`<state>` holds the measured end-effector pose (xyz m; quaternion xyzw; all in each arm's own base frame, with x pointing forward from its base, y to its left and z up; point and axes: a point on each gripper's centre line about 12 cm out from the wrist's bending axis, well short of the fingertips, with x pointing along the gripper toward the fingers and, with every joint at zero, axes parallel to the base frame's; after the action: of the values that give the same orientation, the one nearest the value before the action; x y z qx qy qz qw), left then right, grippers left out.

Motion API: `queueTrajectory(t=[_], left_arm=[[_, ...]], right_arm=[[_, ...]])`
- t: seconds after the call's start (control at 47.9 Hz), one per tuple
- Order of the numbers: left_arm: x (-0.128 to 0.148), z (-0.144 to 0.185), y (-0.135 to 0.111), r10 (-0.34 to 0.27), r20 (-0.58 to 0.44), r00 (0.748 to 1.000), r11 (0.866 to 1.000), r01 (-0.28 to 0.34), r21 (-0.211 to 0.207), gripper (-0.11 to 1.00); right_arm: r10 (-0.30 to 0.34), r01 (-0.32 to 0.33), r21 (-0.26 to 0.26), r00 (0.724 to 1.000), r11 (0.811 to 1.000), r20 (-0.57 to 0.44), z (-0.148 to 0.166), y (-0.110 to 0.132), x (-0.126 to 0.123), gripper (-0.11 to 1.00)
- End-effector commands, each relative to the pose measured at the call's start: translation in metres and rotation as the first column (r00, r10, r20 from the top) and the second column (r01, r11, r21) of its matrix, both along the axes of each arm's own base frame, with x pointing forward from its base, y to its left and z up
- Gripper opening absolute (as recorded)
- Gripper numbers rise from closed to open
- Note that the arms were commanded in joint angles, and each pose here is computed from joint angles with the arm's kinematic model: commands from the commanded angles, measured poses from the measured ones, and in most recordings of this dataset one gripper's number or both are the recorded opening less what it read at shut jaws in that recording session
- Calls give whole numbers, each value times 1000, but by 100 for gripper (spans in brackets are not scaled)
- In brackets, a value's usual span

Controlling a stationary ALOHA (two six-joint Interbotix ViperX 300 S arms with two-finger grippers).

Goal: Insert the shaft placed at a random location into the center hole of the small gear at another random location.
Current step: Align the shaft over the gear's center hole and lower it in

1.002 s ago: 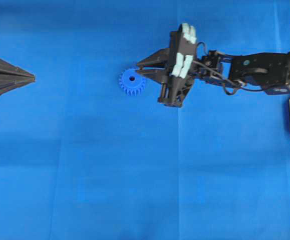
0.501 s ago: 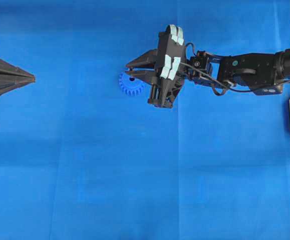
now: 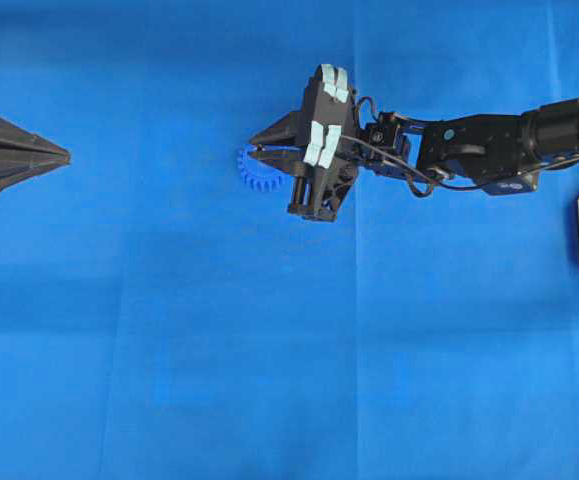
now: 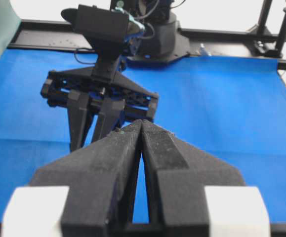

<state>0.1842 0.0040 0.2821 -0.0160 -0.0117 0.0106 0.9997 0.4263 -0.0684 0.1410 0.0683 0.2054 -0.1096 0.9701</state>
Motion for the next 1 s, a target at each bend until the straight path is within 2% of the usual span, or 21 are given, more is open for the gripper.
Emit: queueTrajectory(t=[0.0, 0.981], left_arm=[[1, 5, 1, 3, 14, 1000, 1000, -3, 2, 0], [1, 5, 1, 3, 14, 1000, 1000, -3, 2, 0]], right_arm=[[-1, 1, -4, 999, 1000, 43, 12, 0, 5, 2], [-5, 5, 6, 1000, 1000, -15, -15, 0, 3, 2]])
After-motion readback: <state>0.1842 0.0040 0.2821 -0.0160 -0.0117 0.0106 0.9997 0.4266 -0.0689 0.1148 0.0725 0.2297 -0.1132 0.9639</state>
